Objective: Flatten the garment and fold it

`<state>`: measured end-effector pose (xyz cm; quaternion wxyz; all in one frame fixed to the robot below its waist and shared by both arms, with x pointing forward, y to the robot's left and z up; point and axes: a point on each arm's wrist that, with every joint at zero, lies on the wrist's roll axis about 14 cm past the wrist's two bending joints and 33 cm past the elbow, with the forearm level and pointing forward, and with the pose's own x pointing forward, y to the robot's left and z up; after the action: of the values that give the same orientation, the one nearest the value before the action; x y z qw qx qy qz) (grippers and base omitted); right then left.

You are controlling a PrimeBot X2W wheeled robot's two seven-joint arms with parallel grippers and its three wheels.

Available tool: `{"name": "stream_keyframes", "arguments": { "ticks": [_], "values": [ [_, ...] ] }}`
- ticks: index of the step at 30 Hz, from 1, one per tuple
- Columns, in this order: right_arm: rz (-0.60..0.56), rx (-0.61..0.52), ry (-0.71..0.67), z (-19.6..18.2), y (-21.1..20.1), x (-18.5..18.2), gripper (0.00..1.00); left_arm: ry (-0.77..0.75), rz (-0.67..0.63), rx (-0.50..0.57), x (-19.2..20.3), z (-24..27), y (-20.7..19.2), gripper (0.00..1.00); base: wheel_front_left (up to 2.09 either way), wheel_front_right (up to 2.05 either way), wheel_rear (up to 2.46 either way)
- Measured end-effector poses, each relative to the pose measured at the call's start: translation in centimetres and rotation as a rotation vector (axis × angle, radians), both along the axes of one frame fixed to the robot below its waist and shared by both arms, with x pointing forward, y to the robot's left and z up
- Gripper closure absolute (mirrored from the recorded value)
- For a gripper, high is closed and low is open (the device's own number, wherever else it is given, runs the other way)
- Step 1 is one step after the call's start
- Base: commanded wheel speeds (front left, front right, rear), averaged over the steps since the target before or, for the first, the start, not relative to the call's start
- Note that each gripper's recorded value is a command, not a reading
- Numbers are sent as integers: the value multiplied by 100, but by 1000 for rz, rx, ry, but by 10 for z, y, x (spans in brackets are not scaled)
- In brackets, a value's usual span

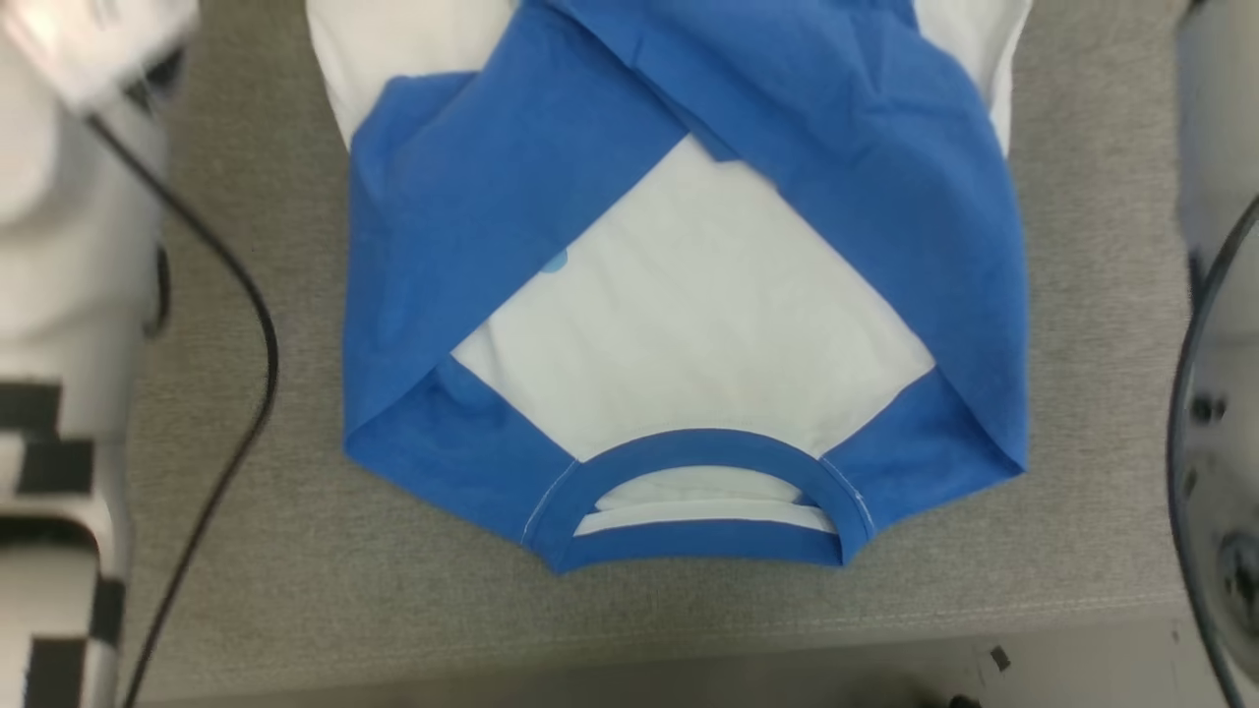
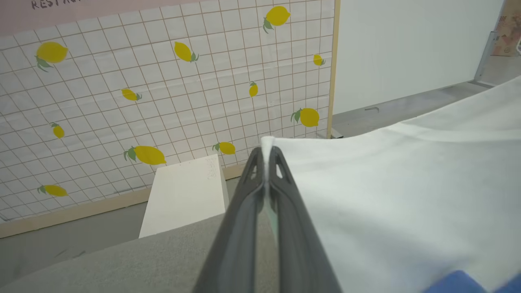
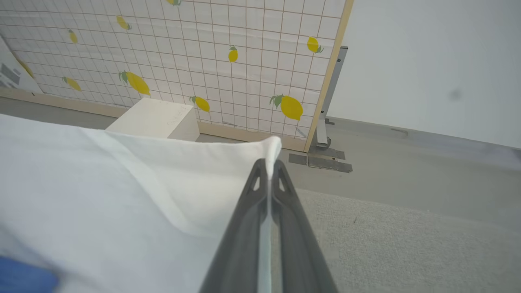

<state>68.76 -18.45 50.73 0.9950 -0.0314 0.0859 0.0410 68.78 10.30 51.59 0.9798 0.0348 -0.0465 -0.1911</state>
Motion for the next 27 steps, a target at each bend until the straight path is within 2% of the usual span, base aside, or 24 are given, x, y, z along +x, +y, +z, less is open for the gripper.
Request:
{"name": "stream_keyframes", "arguments": {
  "ticks": [9, 19, 27],
  "values": [
    [110, 46, -5, 5, 4, -92, 100, 84, -115, -78, -100, -5, -7, 100, 0, 0, 0],
    [95, 66, 68, -1, -17, -194, 100, 225, -156, -163, -212, -18, -3, 100, 0, 0, 0],
    [45, 78, 139, -17, -26, -247, 100, 360, -106, -222, -271, -50, 8, 100, 0, 0, 0]
  ]
}}
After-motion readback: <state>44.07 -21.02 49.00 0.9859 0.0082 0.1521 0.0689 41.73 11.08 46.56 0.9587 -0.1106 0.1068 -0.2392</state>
